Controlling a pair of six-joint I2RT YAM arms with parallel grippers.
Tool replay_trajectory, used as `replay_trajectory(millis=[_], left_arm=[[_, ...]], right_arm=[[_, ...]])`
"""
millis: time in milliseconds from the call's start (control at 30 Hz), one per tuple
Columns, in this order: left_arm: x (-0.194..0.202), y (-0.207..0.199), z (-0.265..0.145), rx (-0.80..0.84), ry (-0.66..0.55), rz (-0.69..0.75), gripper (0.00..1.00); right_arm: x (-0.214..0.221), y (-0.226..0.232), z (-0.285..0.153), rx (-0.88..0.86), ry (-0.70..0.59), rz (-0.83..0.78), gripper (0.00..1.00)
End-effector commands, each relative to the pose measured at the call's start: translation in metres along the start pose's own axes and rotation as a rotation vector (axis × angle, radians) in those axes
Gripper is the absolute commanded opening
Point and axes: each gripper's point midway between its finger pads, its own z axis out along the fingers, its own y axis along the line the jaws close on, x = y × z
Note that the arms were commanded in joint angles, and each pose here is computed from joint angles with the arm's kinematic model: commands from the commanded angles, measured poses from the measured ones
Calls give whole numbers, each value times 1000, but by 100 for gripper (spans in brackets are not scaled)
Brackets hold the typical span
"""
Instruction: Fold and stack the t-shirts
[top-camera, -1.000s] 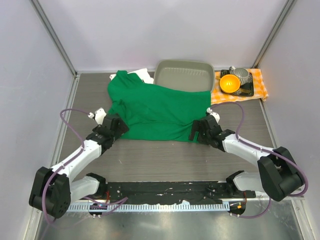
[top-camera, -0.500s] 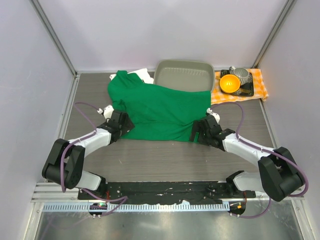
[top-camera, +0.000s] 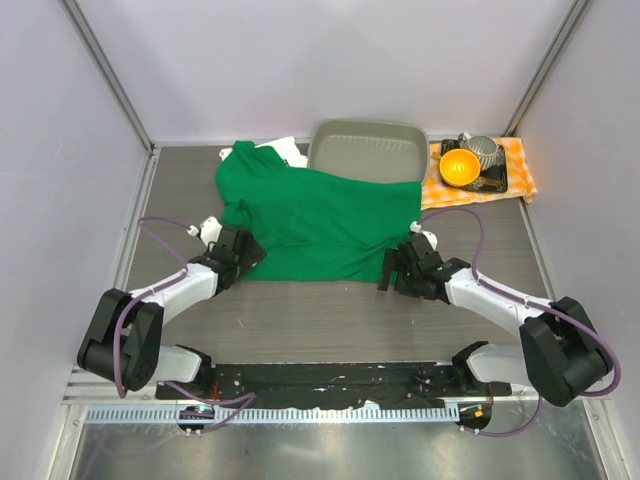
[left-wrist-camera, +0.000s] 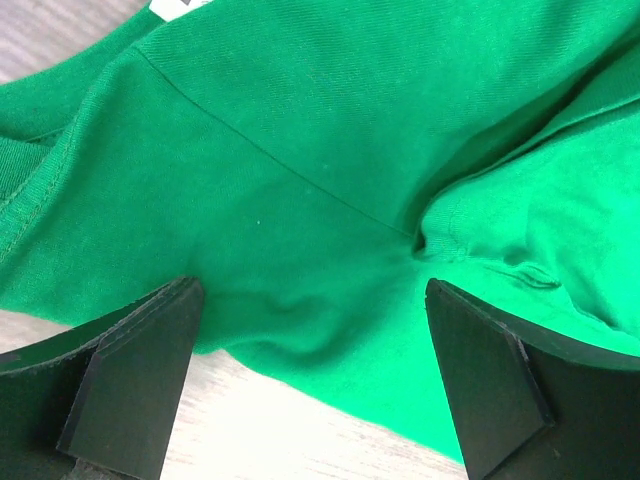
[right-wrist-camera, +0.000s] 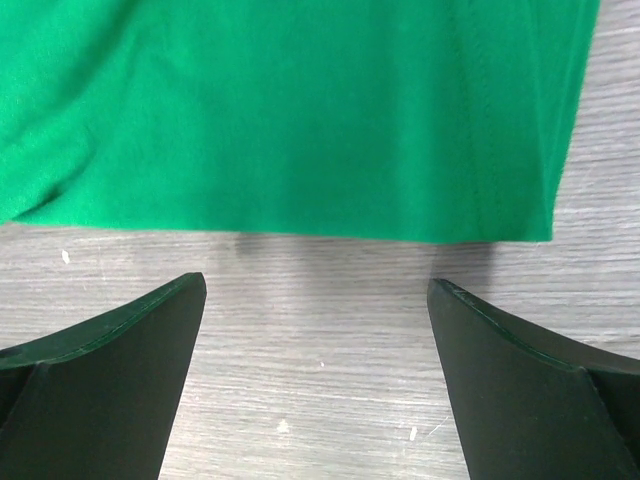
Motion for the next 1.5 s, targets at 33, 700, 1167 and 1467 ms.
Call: replay_trajectory(millis=[33, 700, 1167, 1467], left_arm=[[48, 65, -18, -190, 166, 9, 100], [48, 108, -87, -208, 149, -92, 100], [-48, 13, -137, 51, -6, -45, 100], [-70, -9, -139, 84, -36, -48, 100]], right_arm=[[13, 1, -7, 14, 44, 19, 100], [-1, 55, -52, -3, -37, -198, 100], [3, 235, -34, -462, -28, -329, 100], [20, 259, 2, -507, 37, -330, 99]])
